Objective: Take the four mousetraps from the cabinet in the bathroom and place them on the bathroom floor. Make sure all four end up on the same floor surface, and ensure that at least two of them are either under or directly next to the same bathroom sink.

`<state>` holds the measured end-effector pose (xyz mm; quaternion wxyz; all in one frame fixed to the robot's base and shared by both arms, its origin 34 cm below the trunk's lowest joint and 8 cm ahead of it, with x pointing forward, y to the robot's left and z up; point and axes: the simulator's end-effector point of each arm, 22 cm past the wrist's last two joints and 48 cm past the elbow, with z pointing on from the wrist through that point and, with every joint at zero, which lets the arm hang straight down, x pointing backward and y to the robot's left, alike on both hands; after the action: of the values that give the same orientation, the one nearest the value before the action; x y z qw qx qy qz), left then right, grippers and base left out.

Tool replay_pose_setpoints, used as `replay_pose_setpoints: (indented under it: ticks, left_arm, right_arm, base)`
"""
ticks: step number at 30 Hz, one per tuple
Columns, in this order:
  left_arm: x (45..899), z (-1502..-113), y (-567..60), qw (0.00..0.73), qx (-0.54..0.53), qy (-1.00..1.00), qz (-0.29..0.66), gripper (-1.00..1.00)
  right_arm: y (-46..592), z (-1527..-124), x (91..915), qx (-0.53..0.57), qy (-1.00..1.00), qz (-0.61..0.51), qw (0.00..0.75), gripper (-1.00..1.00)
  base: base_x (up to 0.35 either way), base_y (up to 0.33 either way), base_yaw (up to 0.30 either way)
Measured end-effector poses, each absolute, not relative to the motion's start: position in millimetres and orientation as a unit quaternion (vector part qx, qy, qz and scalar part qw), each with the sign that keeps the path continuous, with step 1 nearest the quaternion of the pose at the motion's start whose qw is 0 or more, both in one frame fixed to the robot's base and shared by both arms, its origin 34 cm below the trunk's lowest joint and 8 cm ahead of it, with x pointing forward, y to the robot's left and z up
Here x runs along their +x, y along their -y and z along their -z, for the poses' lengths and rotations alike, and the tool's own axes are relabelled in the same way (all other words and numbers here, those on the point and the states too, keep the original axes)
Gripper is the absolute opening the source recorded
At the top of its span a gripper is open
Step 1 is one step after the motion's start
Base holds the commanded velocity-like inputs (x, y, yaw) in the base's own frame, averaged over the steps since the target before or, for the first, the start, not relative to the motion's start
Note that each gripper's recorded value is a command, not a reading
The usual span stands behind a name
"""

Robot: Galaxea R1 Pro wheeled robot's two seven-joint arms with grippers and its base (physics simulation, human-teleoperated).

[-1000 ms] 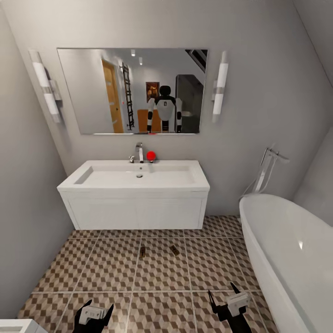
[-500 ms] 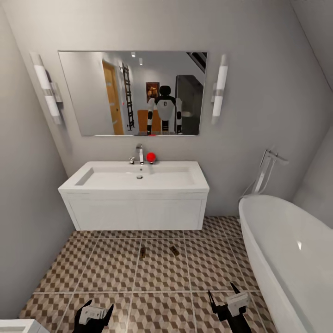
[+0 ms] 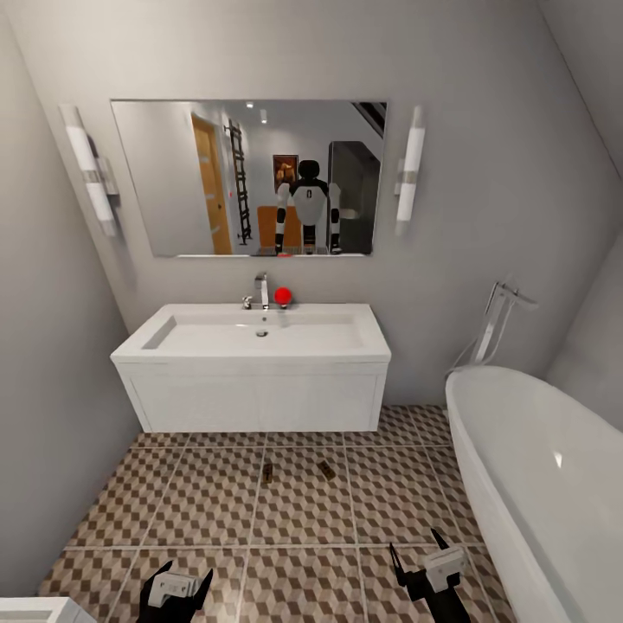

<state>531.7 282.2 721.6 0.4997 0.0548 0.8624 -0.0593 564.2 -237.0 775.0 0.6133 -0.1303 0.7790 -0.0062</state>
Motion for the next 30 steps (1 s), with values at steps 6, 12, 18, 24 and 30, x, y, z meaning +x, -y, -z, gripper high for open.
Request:
replay_pose_setpoints:
  ticks: [6,12,18,24,30]
  left_arm:
    - [529.7,-726.9,-280.7,0.500,0.055,-0.862,0.060,1.00]
    - [527.6,-732.0,-279.4,0.499,0.054,-0.862,0.061,1.00]
    - [525.4,-736.9,-279.0,0.499,0.054,-0.863,0.061,1.00]
    - [523.1,-741.4,-279.0,0.499,0.054,-0.863,0.061,1.00]
    - [520.7,-745.7,-279.1,0.499,0.054,-0.863,0.061,1.00]
  right_arm:
    - [236.9,-780.4,562.2,-0.130,-0.779,0.006,0.613,1.00]
    - [237.0,-785.5,560.1,-0.130,-0.779,0.006,0.613,1.00]
    - [237.1,-790.1,557.9,-0.130,-0.780,0.006,0.613,1.00]
    - [237.1,-794.7,555.5,-0.130,-0.780,0.006,0.612,1.00]
    - [237.1,-798.9,553.1,-0.130,-0.780,0.006,0.612,1.00]
  base:
    - [0.000,0.000,0.000]
    - [0.000,0.000,0.000]
    - [0.000,0.000,0.000]
    - [0.000,0.000,0.000]
    - [0.000,0.000,0.000]
